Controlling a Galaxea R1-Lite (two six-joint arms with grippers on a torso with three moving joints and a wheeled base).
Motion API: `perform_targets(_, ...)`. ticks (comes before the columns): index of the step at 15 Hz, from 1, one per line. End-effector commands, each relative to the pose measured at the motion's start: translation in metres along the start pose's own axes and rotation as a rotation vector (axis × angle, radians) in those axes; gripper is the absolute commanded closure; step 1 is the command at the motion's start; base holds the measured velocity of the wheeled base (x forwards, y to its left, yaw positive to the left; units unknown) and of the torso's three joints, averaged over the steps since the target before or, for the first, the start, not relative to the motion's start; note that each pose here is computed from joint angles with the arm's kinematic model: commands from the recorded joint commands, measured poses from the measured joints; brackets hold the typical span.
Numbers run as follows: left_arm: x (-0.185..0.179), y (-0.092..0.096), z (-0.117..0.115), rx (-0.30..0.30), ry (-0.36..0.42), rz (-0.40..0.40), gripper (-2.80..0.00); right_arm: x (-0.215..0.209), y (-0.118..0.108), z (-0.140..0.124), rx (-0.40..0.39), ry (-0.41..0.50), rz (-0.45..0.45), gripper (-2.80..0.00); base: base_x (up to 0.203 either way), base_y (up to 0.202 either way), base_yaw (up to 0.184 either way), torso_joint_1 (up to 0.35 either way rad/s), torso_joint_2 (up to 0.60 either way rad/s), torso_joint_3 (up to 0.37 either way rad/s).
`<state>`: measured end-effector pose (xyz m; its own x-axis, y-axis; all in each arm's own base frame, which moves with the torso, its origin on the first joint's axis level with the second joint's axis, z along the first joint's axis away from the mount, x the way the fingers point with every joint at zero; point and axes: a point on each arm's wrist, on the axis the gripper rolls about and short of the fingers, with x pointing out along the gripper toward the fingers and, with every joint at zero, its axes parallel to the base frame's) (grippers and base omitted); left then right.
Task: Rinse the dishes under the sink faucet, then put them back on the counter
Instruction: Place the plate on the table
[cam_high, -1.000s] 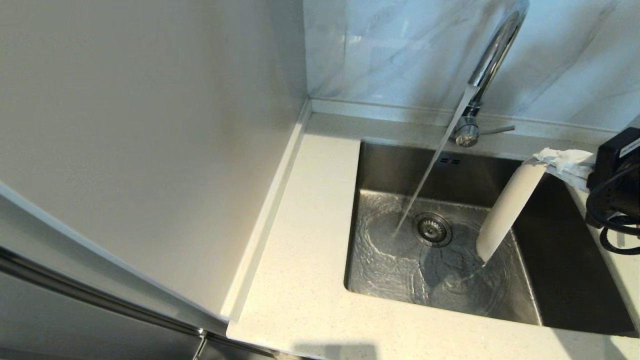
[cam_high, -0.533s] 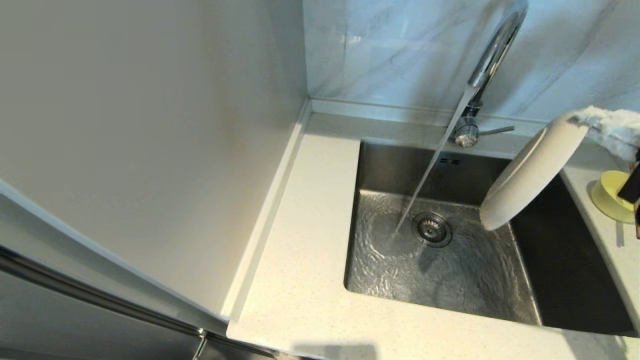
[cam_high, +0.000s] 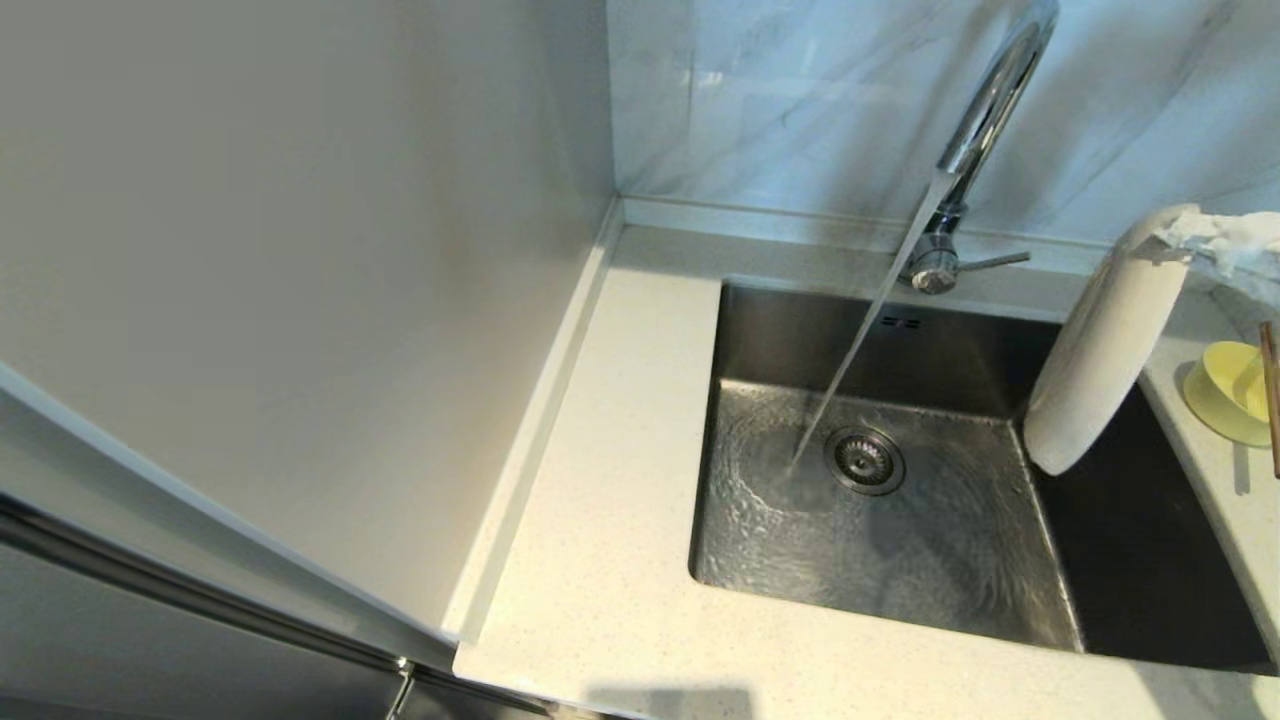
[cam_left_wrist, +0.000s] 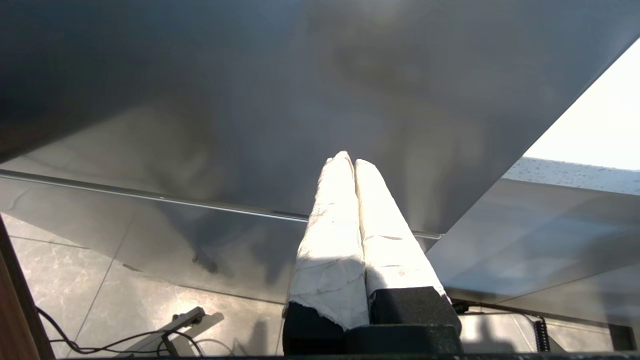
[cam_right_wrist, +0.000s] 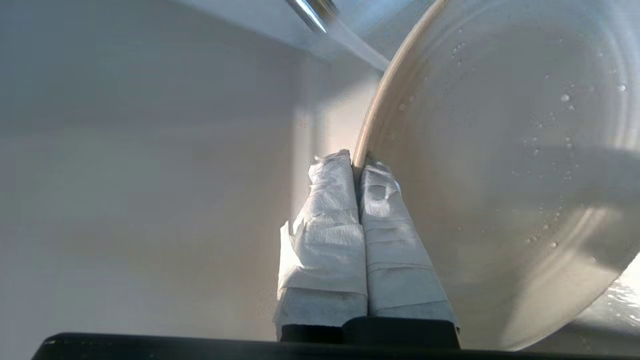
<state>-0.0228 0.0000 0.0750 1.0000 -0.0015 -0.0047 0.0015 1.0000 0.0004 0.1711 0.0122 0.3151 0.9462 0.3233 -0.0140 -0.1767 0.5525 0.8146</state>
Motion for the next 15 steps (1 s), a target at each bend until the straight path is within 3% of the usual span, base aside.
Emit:
perform_targets(1, 0.0, 0.0, 0.0, 0.0, 0.0, 0.0, 0.0, -0.02, 0.001, -0.007, -0.09, 0.147, -0.179, 0.0, 0.0, 0.0, 0.0, 0.0, 0.0, 0.0)
perform_targets(3, 0.0, 0.0, 0.0, 0.0, 0.0, 0.0, 0.0, -0.038, -0.006, -0.015, -0.379, 0.291, -0.423, 0.0, 0.0, 0.0, 0.0, 0.0, 0.0, 0.0)
perform_targets(4, 0.0, 0.0, 0.0, 0.0, 0.0, 0.0, 0.0, -0.044, -0.009, -0.015, -0.486, 0.285, -0.547, 0.0, 0.0, 0.0, 0.0, 0.0, 0.0, 0.0)
perform_targets(6, 0.0, 0.0, 0.0, 0.0, 0.0, 0.0, 0.0, -0.057, -0.012, -0.016, -0.761, 0.264, -0.711, 0.0, 0.0, 0.0, 0.0, 0.0, 0.0, 0.0)
perform_targets(8, 0.0, 0.0, 0.0, 0.0, 0.0, 0.0, 0.0, -0.074, -0.023, -0.028, -0.854, 0.296, -0.776, 0.0, 0.0, 0.0, 0.0, 0.0, 0.0, 0.0)
perform_targets(11, 0.0, 0.0, 0.0, 0.0, 0.0, 0.0, 0.0, -0.08, -0.051, -0.05, -0.884, 0.39, -0.837, 0.0, 0.0, 0.0, 0.0, 0.0, 0.0, 0.0)
perform_targets(15, 0.0, 0.0, 0.0, 0.0, 0.0, 0.0, 0.0, -0.071, -0.086, -0.069, -0.926, 0.398, -0.919, 0.0, 0.0, 0.0, 0.0, 0.0, 0.0, 0.0)
